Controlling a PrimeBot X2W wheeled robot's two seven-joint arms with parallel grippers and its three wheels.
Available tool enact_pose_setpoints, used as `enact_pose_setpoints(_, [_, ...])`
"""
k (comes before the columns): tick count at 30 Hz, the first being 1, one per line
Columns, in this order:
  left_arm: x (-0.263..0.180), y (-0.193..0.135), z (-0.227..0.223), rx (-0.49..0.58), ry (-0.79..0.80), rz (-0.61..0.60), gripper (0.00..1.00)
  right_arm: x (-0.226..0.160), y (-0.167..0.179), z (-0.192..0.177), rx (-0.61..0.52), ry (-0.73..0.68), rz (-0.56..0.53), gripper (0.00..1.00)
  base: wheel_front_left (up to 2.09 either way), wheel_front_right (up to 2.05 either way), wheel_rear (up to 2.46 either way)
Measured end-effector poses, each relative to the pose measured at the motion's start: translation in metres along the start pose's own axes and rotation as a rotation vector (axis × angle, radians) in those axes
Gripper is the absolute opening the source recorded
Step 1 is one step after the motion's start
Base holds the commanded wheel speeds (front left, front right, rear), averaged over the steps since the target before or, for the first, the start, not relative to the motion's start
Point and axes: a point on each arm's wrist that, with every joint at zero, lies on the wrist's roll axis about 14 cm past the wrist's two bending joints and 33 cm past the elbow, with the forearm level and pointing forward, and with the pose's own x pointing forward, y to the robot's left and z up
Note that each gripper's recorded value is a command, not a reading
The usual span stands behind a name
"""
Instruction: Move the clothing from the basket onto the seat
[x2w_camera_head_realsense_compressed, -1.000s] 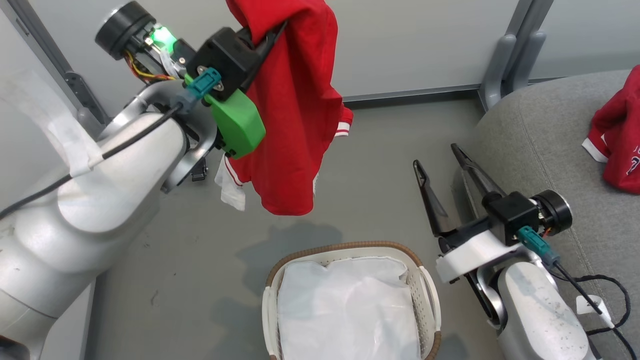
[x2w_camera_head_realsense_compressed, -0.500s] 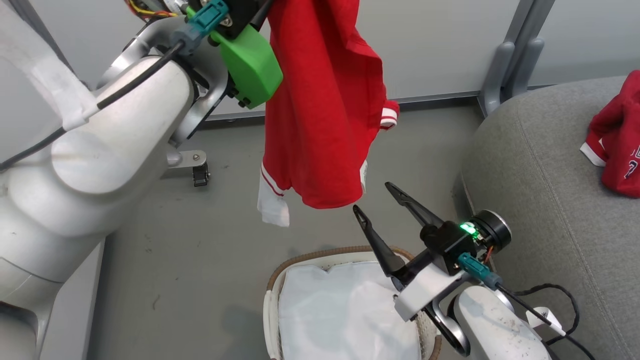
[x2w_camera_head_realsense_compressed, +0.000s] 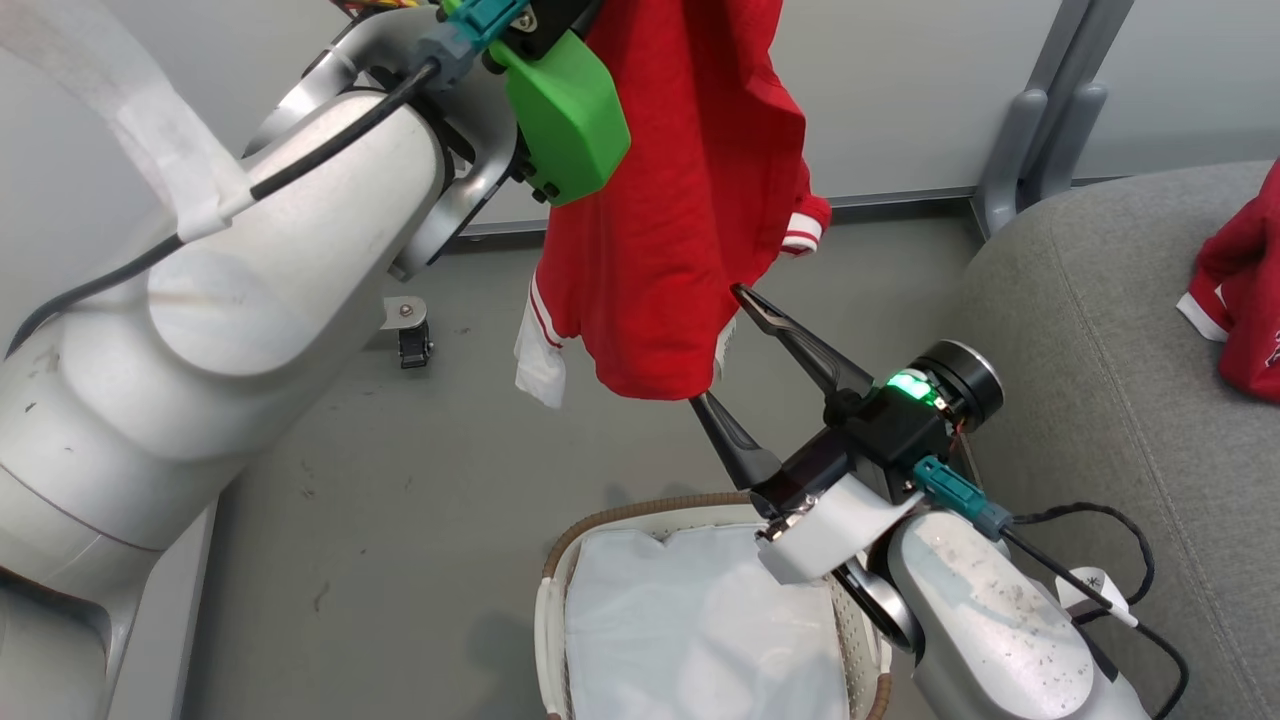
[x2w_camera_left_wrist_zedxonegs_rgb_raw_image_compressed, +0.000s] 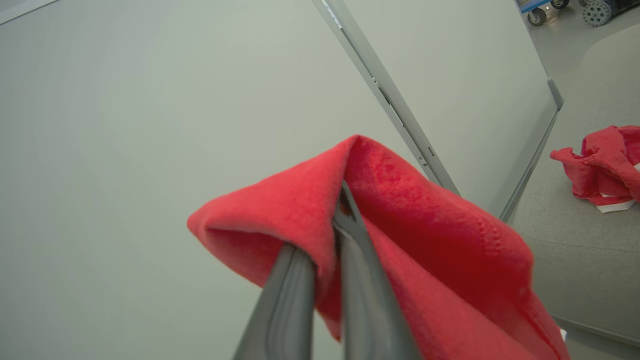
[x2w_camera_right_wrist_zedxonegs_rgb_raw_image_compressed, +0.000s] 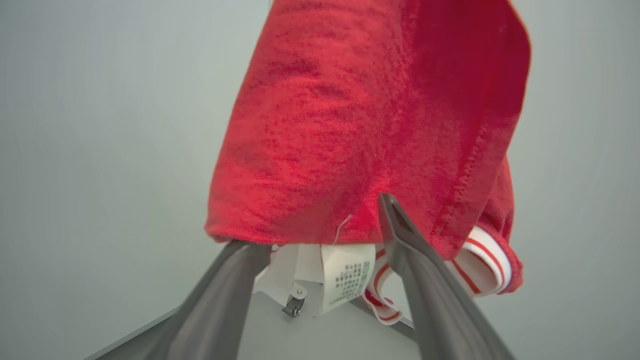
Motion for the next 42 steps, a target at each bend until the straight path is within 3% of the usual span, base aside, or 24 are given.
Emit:
enact_pose_setpoints(13, [0.001,-0.007,-0.009,-0.028,0.012,-0.01,0.0,0.028,-0.006,0.031,-0.043,-0.101,0.029,0.97,0.0,0.0,0.0])
enact_pose_setpoints(14, [0.001,-0.007,-0.01,-0.035,0.013,-0.01,0.0,0.03,-0.006,0.032,-0.045,-0.103,0.03,0.29,0.0,0.0,0.0])
enact_pose_setpoints(16, [0.0,-0.009,-0.015,-0.052,0.02,-0.011,0.0,0.033,-0.007,0.032,-0.049,-0.106,0.033,0.0,0.0,0.0,0.0])
enact_pose_setpoints(21, [-0.006,-0.015,-0.036,-0.093,0.044,-0.005,0.0,0.037,-0.012,0.029,-0.046,-0.101,0.026,0.0,0.0,0.0,0.0])
enact_pose_setpoints(29, [-0.026,-0.04,-0.091,-0.28,0.103,0.033,0.0,0.038,-0.031,0.027,-0.049,-0.104,-0.026,0.0,0.0,0.0,0.0])
enact_pose_setpoints(30, [-0.029,-0.044,-0.098,-0.317,0.108,0.041,0.07,0.038,-0.035,0.028,-0.052,-0.105,-0.038,0.0,0.0,0.0,0.0])
enact_pose_setpoints(31, [-0.032,-0.047,-0.103,-0.346,0.112,0.05,0.29,0.037,-0.038,0.028,-0.054,-0.105,-0.047,0.0,0.0,0.0,0.0])
enact_pose_setpoints(34, [-0.043,-0.061,-0.124,-0.448,0.139,0.077,0.58,0.036,-0.051,0.025,-0.062,-0.096,-0.082,0.0,0.0,0.0,0.0])
enact_pose_setpoints(35, [-0.046,-0.065,-0.128,-0.47,0.146,0.077,0.85,0.035,-0.054,0.024,-0.063,-0.094,-0.092,0.0,0.0,0.0,0.0])
enact_pose_setpoints(36, [-0.049,-0.069,-0.133,-0.49,0.149,0.082,1.0,0.035,-0.058,0.023,-0.065,-0.091,-0.103,0.0,0.0,0.0,0.0])
enact_pose_setpoints(42, [-0.066,-0.086,-0.157,-0.553,0.189,0.11,1.0,0.031,-0.075,0.019,-0.08,-0.079,-0.153,0.0,0.0,0.0,0.0])
